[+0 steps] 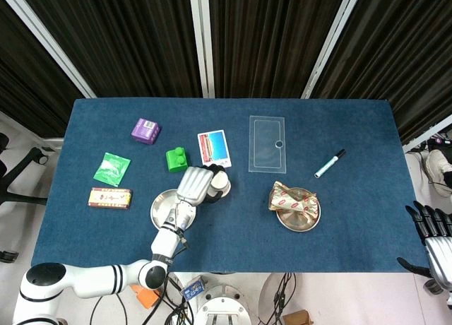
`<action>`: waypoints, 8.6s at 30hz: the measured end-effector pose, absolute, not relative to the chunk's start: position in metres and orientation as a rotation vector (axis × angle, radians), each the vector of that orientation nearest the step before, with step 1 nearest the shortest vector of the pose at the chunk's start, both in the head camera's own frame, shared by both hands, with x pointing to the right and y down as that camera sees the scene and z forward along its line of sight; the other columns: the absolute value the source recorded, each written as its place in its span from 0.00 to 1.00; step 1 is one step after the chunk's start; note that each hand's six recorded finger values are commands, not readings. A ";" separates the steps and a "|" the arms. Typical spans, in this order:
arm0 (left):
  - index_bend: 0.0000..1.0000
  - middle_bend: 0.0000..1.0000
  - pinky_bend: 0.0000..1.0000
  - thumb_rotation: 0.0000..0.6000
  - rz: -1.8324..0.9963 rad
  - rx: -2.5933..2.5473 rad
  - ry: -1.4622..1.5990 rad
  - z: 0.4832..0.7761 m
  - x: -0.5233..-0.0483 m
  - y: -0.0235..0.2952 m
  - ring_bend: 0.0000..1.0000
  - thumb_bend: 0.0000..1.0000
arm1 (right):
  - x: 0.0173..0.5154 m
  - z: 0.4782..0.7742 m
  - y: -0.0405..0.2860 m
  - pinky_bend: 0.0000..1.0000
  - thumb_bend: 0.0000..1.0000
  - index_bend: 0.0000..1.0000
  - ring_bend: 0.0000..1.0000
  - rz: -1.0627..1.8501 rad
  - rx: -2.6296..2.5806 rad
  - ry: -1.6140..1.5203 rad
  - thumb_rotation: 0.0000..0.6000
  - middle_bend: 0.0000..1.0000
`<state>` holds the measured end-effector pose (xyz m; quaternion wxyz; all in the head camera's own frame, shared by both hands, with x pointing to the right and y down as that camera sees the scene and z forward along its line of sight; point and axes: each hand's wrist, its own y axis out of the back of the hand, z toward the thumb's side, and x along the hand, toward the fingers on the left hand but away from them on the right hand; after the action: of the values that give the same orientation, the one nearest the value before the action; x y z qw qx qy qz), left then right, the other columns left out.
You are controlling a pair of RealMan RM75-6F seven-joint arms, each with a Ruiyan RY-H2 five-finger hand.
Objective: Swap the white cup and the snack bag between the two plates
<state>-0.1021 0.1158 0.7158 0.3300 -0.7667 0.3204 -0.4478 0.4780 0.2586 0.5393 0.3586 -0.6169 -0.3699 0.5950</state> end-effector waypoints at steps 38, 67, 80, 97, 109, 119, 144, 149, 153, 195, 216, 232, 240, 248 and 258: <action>0.12 0.17 0.23 1.00 -1.157 -1.838 0.920 0.609 -0.297 0.169 0.11 0.00 | 0.283 0.699 0.154 0.67 0.40 0.68 0.60 1.433 -1.852 -0.480 1.00 0.53; 0.12 0.17 0.23 1.00 -1.193 -1.746 1.013 0.582 -0.349 0.178 0.11 0.02 | 0.112 0.666 0.204 0.51 0.42 0.31 0.42 0.937 -2.030 -0.326 1.00 0.34; 0.12 0.17 0.23 1.00 -1.198 -1.751 1.024 0.582 -0.355 0.176 0.11 0.02 | 0.136 0.649 0.180 0.28 0.24 0.00 0.09 1.005 -2.025 -0.364 1.00 0.01; 0.12 0.17 0.23 1.00 -1.252 -1.758 1.036 0.591 -0.366 0.166 0.12 0.02 | 0.090 0.673 0.081 0.22 0.24 0.00 0.08 1.159 -1.920 -0.500 1.00 0.02; 0.12 0.17 0.23 1.00 -1.265 -1.768 1.050 0.593 -0.372 0.154 0.12 0.02 | 0.057 0.708 0.081 0.41 0.40 0.61 0.54 1.196 -1.897 -0.395 1.00 0.53; 0.12 0.17 0.23 1.00 -1.272 -1.765 1.039 0.593 -0.369 0.154 0.12 0.02 | 0.063 0.706 0.078 0.57 0.41 0.76 0.66 1.174 -1.859 -0.422 1.00 0.65; 0.12 0.17 0.23 1.00 -1.245 -1.813 0.889 0.605 -0.341 0.182 0.12 0.03 | 0.273 0.642 0.115 0.57 0.41 0.72 0.66 1.174 -1.752 -0.513 1.00 0.65; 0.12 0.17 0.23 1.00 -1.220 -1.832 0.864 0.603 -0.330 0.191 0.12 0.03 | 0.288 0.670 0.131 0.56 0.41 0.58 0.61 1.214 -1.798 -0.475 1.00 0.62; 0.12 0.17 0.23 1.00 -1.196 -1.860 0.854 0.600 -0.323 0.196 0.12 0.03 | 0.291 0.685 0.142 0.51 0.41 0.26 0.44 1.234 -1.866 -0.459 1.00 0.39; 0.16 0.13 0.31 1.00 -0.975 -2.255 0.540 0.705 -0.073 0.250 0.16 0.10 | 0.465 0.580 0.190 0.03 0.21 0.00 0.00 1.428 -1.774 -1.006 1.00 0.00; 0.54 0.59 0.73 1.00 -0.874 -1.946 0.804 0.653 -0.126 0.203 0.58 0.52 | 0.464 0.580 0.193 0.03 0.21 0.00 0.00 1.444 -1.787 -0.990 1.00 0.00; 0.37 0.42 0.66 1.00 -1.093 -1.766 0.731 0.701 -0.208 0.175 0.45 0.19 | 0.462 0.579 0.196 0.03 0.21 0.00 0.00 1.449 -1.794 -0.993 1.00 0.00; 0.15 0.20 0.44 1.00 -1.124 -1.778 0.681 0.711 -0.213 0.182 0.21 0.03 | 0.460 0.573 0.200 0.03 0.21 0.00 0.00 1.419 -1.800 -0.992 1.00 0.00; 0.08 0.08 0.21 1.00 -1.027 -1.827 0.752 0.659 -0.222 0.188 0.05 0.00 | 0.461 0.567 0.205 0.03 0.21 0.00 0.00 1.418 -1.765 -0.991 1.00 0.00; 0.08 0.06 0.17 1.00 -1.210 -1.603 0.922 0.567 -0.365 0.220 0.03 0.02 | 0.469 0.558 0.233 0.01 0.21 0.00 0.00 1.544 -1.615 -0.907 1.00 0.00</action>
<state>-0.3653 0.2198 0.5675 0.4494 -0.6481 0.3726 -0.4891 0.4688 0.2334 0.5584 0.3570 -0.6257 -0.3514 0.5979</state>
